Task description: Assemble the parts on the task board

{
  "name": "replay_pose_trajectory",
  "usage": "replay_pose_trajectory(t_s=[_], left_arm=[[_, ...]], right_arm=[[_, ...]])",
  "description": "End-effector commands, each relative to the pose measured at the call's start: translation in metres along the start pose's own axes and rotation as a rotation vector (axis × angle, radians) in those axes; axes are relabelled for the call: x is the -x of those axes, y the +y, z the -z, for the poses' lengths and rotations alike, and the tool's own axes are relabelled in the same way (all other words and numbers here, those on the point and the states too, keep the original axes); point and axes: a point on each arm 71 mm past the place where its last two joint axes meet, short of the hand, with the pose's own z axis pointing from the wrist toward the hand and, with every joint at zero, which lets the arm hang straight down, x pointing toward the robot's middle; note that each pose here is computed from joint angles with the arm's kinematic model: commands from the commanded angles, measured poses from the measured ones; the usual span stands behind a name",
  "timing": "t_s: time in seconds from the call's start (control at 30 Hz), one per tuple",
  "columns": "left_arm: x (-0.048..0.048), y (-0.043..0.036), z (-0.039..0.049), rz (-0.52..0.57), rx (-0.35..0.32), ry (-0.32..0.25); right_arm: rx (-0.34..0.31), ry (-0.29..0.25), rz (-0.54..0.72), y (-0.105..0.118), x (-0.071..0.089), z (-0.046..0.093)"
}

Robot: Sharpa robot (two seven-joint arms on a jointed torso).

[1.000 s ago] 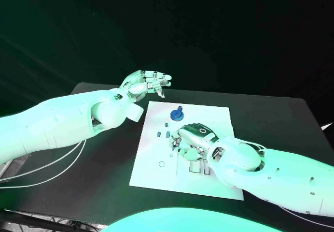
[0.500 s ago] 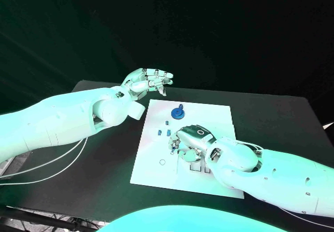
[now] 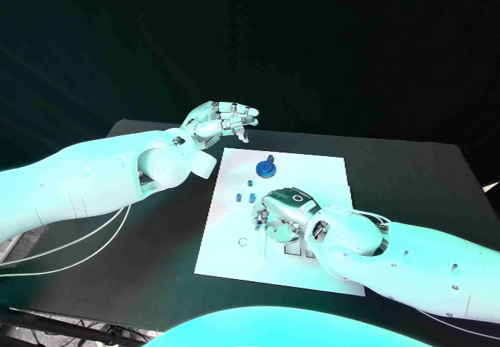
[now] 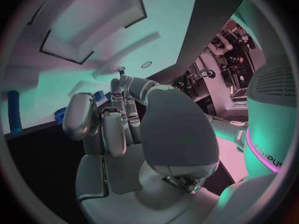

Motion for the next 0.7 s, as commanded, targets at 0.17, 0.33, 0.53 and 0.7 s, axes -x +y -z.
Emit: replay_pose_trajectory(t_s=[0.17,0.33,0.53,0.7], left_arm=[[-0.0012,-0.0011,-0.0004,0.006,-0.008,0.012],[-0.0006,-0.0010,-0.0002,0.005,-0.007,0.011],[-0.0004,-0.0009,-0.0001,0.005,-0.005,0.011],[-0.0006,-0.0010,0.0000,0.005,-0.005,0.012]], right_arm=[[0.003,0.028,0.019,0.0004,-0.0027,-0.0004],[0.000,0.035,0.020,-0.0006,-0.0033,-0.0004],[0.001,0.041,0.022,0.0005,-0.0039,-0.0017],[0.001,0.046,0.023,0.0023,-0.0057,-0.0039]])
